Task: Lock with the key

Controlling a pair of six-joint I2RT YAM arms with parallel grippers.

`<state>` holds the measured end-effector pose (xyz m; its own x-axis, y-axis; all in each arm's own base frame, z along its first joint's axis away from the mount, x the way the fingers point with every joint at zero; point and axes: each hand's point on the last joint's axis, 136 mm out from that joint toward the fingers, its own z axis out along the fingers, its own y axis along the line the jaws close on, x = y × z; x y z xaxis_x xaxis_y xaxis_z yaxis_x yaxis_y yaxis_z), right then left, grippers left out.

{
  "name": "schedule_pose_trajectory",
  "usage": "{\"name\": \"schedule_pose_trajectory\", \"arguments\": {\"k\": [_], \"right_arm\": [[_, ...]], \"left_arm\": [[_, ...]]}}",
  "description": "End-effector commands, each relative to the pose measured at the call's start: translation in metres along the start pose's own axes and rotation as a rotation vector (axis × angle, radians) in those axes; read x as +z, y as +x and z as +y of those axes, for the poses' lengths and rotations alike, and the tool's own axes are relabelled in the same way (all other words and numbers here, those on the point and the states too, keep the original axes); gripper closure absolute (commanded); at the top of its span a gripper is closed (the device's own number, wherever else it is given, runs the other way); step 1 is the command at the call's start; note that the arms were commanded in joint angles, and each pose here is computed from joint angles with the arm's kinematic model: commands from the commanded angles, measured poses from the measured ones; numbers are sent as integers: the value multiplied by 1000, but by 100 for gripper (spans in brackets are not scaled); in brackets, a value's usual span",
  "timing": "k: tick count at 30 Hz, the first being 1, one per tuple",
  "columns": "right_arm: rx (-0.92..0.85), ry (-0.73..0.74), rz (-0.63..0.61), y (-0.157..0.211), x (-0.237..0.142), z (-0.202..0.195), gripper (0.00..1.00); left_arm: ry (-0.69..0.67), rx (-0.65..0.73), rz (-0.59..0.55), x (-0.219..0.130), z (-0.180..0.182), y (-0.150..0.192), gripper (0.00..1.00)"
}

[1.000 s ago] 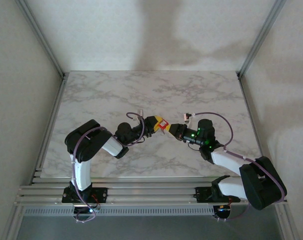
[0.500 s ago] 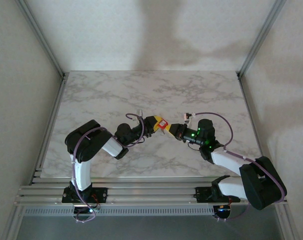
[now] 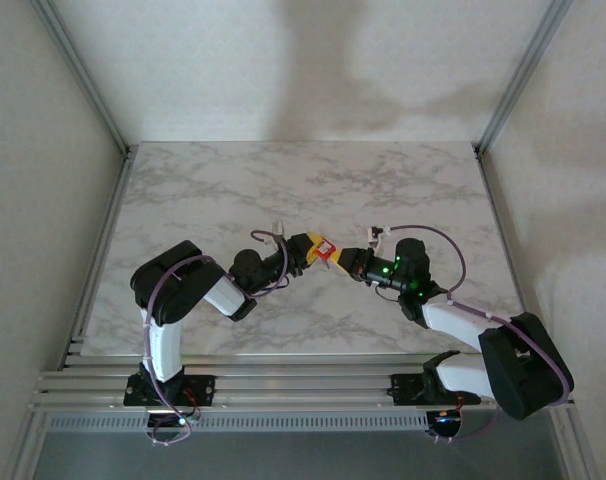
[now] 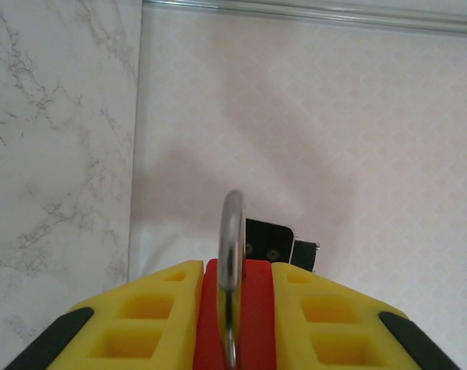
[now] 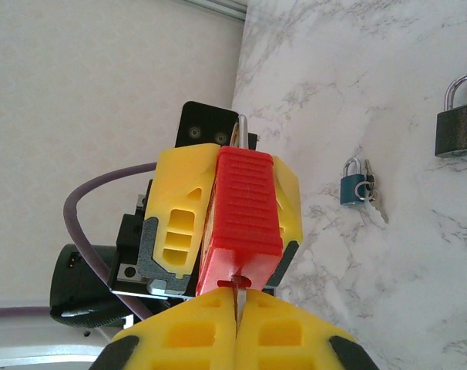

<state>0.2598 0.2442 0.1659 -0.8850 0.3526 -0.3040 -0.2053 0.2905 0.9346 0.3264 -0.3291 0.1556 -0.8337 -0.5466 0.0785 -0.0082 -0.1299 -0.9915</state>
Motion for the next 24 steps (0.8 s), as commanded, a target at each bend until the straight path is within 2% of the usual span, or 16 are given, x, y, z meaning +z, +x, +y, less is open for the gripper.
{"name": "schedule_pose_trajectory", "arguments": {"k": [1, 24], "right_arm": [[-57, -11, -8, 2, -2, 0, 100], [-69, -19, 4, 5, 2, 2, 100]], "left_arm": [[116, -12, -84, -9, -22, -19, 100], [121, -12, -122, -16, -26, -31, 100]]}}
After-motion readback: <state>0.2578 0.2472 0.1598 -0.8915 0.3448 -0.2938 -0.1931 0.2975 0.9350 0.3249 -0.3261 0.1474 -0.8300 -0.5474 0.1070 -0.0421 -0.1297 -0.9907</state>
